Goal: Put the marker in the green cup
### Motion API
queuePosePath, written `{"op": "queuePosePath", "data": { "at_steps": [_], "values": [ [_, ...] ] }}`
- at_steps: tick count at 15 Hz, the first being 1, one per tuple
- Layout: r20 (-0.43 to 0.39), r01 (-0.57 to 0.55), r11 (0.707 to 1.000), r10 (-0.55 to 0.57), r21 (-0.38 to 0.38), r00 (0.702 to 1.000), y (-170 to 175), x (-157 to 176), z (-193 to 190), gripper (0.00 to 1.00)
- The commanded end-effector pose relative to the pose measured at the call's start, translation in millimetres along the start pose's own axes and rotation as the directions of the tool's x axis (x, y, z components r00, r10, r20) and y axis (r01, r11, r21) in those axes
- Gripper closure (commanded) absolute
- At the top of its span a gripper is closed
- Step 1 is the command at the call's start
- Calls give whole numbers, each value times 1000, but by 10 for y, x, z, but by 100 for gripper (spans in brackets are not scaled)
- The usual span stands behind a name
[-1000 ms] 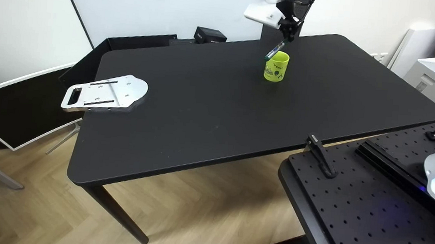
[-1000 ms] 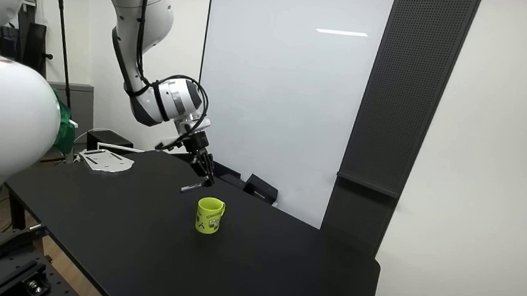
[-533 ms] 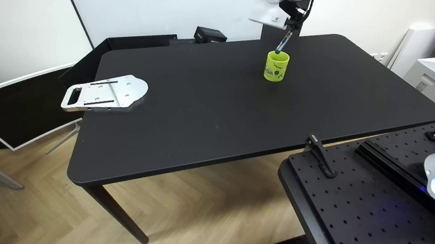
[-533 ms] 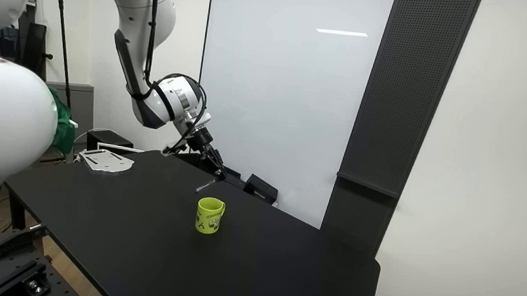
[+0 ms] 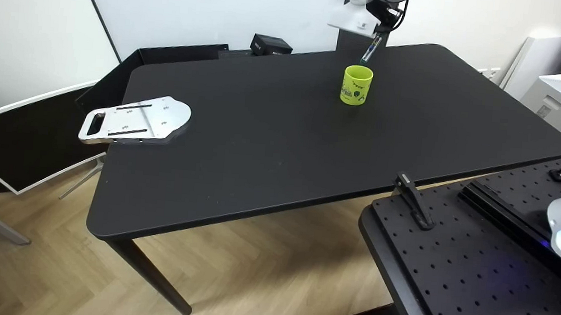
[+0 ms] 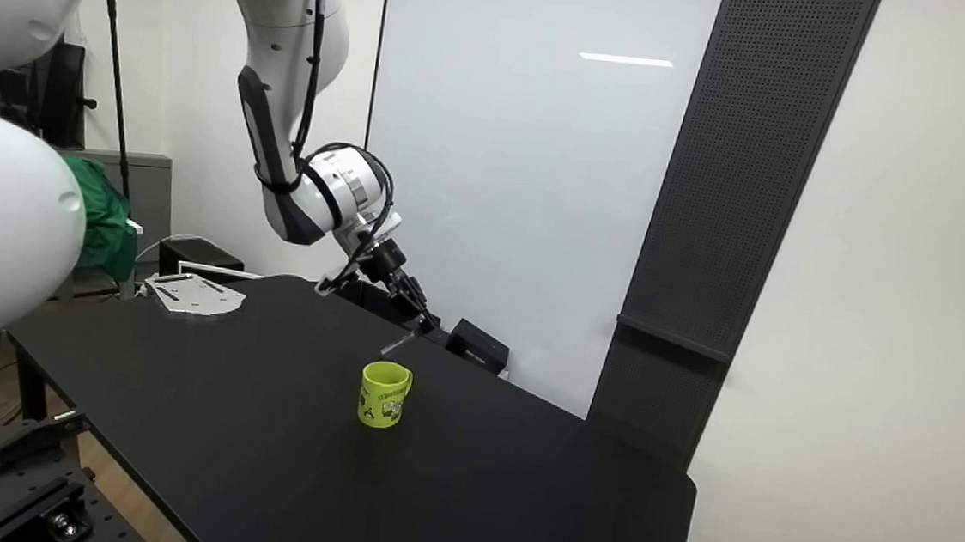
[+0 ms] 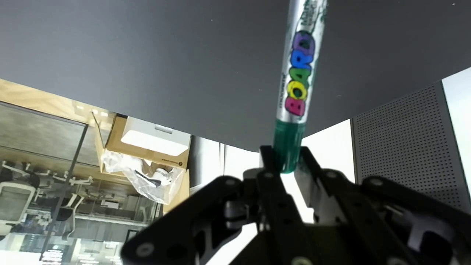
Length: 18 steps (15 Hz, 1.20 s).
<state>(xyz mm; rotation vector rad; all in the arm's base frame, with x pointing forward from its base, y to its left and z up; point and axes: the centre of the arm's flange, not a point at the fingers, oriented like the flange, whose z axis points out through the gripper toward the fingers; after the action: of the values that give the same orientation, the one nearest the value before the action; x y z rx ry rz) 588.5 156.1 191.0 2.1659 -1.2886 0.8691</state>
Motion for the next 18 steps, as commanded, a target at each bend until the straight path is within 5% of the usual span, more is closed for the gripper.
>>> {"op": "queuePosePath", "data": {
  "at_steps": [1, 11, 12, 13, 14, 18],
  "values": [
    [-12, -50, 999, 50, 2, 999, -78, 8, 140, 95],
    [28, -20, 999, 22, -39, 999, -24, -425, 422, 95],
    [32, -21, 999, 23, -43, 999, -26, -457, 438, 86],
    [35, -20, 999, 22, -46, 999, -27, -478, 450, 56],
    [37, -20, 999, 22, -49, 999, -32, -494, 461, 56],
    [37, -20, 999, 21, -50, 999, -52, -511, 452, 29]
  ]
}}
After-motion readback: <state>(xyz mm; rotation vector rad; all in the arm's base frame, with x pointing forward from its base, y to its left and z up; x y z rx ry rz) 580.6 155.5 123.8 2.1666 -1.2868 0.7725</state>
